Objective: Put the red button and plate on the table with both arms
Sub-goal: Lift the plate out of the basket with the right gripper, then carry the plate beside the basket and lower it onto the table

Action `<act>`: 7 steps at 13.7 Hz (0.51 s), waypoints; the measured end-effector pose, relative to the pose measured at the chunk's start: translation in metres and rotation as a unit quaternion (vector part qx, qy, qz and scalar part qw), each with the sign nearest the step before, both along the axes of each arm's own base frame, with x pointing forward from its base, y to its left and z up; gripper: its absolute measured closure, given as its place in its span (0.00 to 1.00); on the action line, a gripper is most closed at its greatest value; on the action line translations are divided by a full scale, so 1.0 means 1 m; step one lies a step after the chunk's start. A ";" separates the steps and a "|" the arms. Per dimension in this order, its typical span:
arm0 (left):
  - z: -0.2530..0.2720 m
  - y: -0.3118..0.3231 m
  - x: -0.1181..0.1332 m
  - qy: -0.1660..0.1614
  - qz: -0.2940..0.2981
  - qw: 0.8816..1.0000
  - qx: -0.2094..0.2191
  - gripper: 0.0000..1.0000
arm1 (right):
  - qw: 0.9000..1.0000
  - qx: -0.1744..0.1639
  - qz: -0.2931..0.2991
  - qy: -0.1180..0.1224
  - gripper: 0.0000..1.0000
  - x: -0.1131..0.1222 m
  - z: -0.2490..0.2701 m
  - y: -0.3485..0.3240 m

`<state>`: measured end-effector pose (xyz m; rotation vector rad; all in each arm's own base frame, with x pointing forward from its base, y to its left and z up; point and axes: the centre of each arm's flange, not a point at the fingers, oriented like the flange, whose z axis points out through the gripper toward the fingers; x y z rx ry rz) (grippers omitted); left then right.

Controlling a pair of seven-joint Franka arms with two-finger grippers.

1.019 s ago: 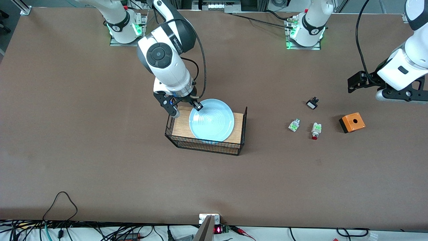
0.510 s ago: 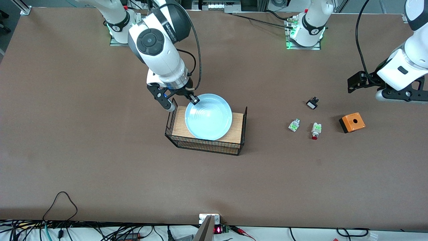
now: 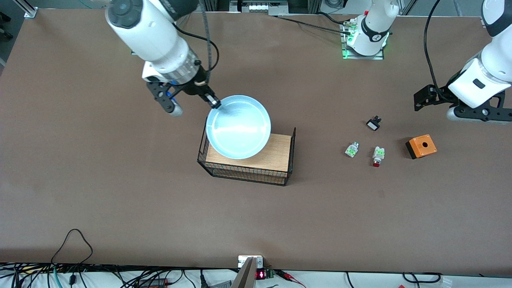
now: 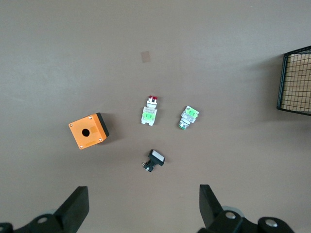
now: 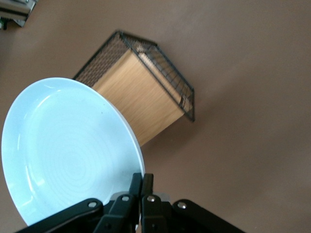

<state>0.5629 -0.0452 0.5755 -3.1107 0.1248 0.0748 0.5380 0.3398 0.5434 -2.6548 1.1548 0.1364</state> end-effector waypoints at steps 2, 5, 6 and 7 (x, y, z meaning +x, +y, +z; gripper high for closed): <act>0.000 -0.001 0.000 0.000 -0.001 1.000 0.000 0.00 | 0.999 -0.013 0.042 0.004 0.97 0.017 0.002 -0.049; 0.000 -0.001 0.000 0.000 -0.001 1.000 0.000 0.00 | 0.993 -0.027 0.117 0.014 0.97 0.040 -0.001 -0.135; 0.000 -0.001 0.000 0.000 -0.001 1.000 0.000 0.00 | 0.989 -0.030 0.141 0.019 0.97 0.046 -0.002 -0.165; 0.000 -0.001 0.000 0.000 -0.001 1.000 0.000 0.00 | 0.986 -0.032 0.164 0.021 0.97 0.051 -0.005 -0.196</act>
